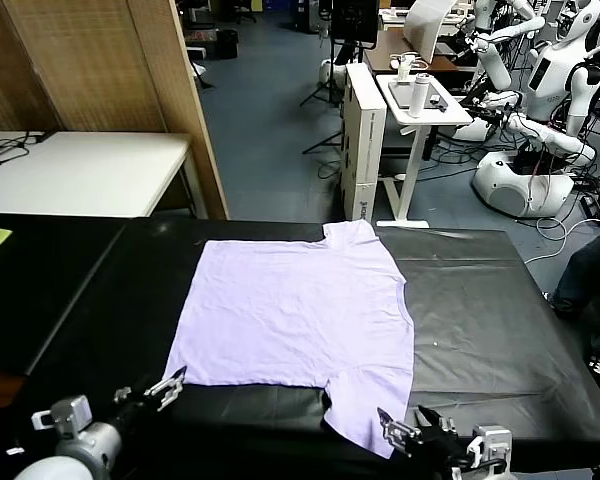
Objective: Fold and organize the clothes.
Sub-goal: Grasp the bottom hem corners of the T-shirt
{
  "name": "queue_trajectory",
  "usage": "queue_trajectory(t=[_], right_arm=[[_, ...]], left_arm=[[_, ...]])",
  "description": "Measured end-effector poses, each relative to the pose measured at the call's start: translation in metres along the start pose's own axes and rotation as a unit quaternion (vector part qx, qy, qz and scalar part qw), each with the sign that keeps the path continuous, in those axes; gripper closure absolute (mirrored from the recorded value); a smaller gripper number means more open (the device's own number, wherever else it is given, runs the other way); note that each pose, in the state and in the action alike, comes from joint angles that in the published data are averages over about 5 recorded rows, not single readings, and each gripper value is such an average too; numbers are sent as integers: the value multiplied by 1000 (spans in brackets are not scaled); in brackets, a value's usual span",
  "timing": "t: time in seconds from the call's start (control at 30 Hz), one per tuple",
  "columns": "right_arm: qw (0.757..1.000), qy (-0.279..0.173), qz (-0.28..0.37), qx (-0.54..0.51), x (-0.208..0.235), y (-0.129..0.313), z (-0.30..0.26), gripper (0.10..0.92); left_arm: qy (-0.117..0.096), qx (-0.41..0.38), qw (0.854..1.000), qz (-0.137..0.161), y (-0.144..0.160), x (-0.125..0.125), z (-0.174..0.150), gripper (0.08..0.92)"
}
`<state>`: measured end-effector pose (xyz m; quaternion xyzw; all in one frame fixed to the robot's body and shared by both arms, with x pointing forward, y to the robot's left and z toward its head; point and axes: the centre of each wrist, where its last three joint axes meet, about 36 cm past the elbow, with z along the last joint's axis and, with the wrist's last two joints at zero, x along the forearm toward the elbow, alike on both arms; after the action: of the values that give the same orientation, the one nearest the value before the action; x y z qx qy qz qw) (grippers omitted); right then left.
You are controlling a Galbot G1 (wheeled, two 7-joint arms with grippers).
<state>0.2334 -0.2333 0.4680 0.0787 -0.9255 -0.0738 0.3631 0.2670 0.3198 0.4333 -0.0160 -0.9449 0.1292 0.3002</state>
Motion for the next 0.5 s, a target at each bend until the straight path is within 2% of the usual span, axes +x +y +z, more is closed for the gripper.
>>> queue_trajectory(t=[0.27,0.43,0.5], right_arm=[[1000,-1,-2,-4,-2,3,4,121],[1000,2,-2,-4,-3,4,7,221],[1000,3,-1,-4,-4,4,8,259]], left_arm=[[-2,4,1000,-3,1,-3,2,92],[1,4,1000,-7,1,-3,4,100],[1,5,1000,-8,1,-2,4,131]])
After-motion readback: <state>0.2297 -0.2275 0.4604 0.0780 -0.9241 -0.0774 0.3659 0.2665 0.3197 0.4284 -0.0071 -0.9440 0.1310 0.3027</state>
